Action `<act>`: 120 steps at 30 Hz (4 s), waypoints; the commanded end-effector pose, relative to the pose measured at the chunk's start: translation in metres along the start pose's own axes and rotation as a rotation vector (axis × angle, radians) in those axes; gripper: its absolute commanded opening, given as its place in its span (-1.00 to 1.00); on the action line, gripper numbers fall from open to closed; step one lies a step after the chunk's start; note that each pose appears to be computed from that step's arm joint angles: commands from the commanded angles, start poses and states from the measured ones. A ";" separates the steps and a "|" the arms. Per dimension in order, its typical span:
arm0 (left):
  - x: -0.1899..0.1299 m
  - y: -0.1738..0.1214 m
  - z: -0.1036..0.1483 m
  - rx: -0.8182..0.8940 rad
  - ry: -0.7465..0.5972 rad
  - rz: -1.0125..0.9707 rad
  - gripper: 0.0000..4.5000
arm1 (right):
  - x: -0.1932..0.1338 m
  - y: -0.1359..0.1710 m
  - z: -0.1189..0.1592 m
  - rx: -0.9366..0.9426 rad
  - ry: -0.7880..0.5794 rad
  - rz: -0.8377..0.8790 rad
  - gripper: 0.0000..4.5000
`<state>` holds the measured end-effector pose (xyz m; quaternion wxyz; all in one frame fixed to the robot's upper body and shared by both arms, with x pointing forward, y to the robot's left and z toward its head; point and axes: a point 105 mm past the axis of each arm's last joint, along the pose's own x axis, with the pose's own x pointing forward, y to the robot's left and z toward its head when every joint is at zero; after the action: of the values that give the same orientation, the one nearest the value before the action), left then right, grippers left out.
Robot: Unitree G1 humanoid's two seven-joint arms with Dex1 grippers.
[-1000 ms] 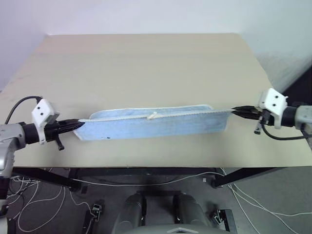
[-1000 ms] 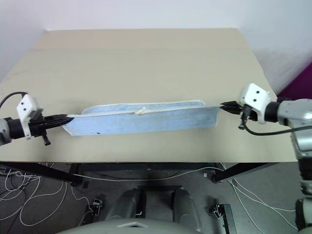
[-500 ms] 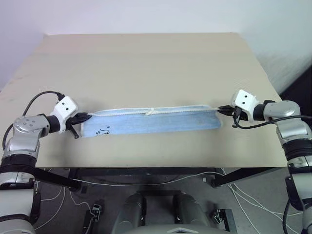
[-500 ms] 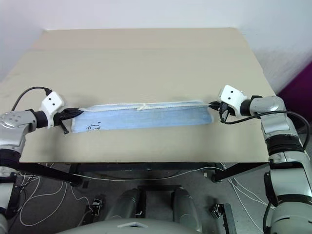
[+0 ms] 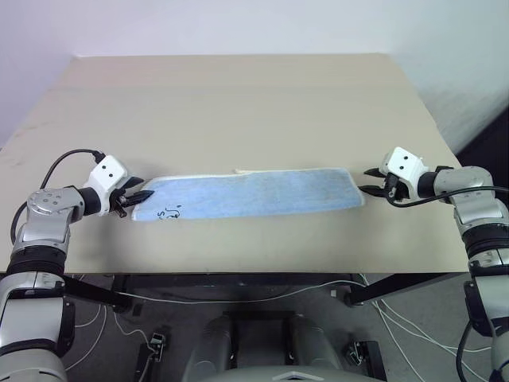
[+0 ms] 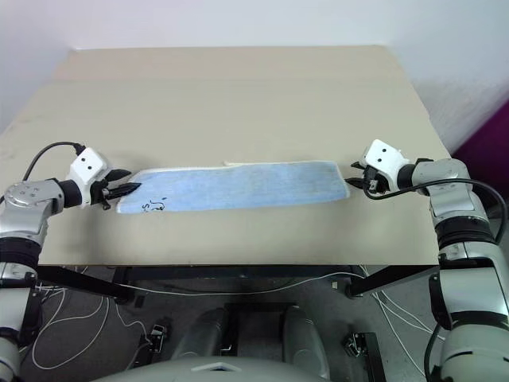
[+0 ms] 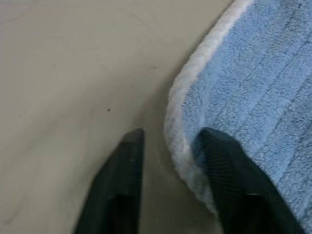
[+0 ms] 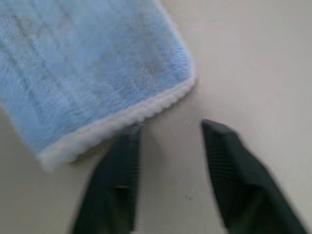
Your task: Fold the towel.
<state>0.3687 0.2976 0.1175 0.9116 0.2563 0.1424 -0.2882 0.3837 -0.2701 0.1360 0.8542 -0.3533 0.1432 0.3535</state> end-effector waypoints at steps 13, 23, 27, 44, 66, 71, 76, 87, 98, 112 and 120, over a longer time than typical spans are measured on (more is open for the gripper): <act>-0.045 0.047 0.018 -0.084 -0.191 0.339 0.99 | -0.055 -0.007 0.027 0.437 -0.272 -0.294 0.99; -0.034 -0.027 0.036 -0.057 -0.284 -0.012 0.99 | -0.057 0.073 0.023 1.262 -0.379 -0.153 0.99; -0.028 -0.058 0.041 -0.055 -0.293 -0.164 0.99 | -0.044 0.099 0.020 1.434 -0.351 -0.140 0.99; -0.018 -0.112 0.052 -0.070 -0.318 -0.344 0.99 | 0.008 0.095 0.023 1.873 -0.381 -0.219 0.99; -0.013 -0.115 0.049 -0.064 -0.317 -0.329 1.00 | 0.016 0.090 0.021 1.923 -0.399 -0.250 -0.97; -0.012 -0.116 0.048 -0.064 -0.317 -0.328 1.00 | -0.001 0.077 0.006 1.906 -0.411 -0.347 -0.97; -0.011 -0.116 0.046 -0.060 -0.316 -0.323 1.00 | -0.041 0.050 -0.022 1.848 -0.425 -0.502 -0.97; -0.002 -0.123 0.045 -0.062 -0.321 -0.341 1.00 | -0.059 0.027 0.017 1.302 -0.302 -0.445 -0.97; 0.000 -0.129 0.047 -0.071 -0.337 -0.336 1.00 | 0.009 0.084 0.119 0.619 -0.249 -0.008 -0.97; -0.004 -0.133 0.045 -0.091 -0.340 -0.306 1.00 | 0.049 0.137 0.111 0.551 -0.180 0.159 -0.97; -0.002 -0.134 0.048 -0.126 -0.358 -0.310 1.00 | 0.041 0.140 0.116 0.595 -0.231 0.192 -0.42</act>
<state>0.2927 0.1824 0.0934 0.8818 0.1220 0.0588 -0.4517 0.3171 -0.0987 0.1104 0.8923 -0.0354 0.2061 0.4001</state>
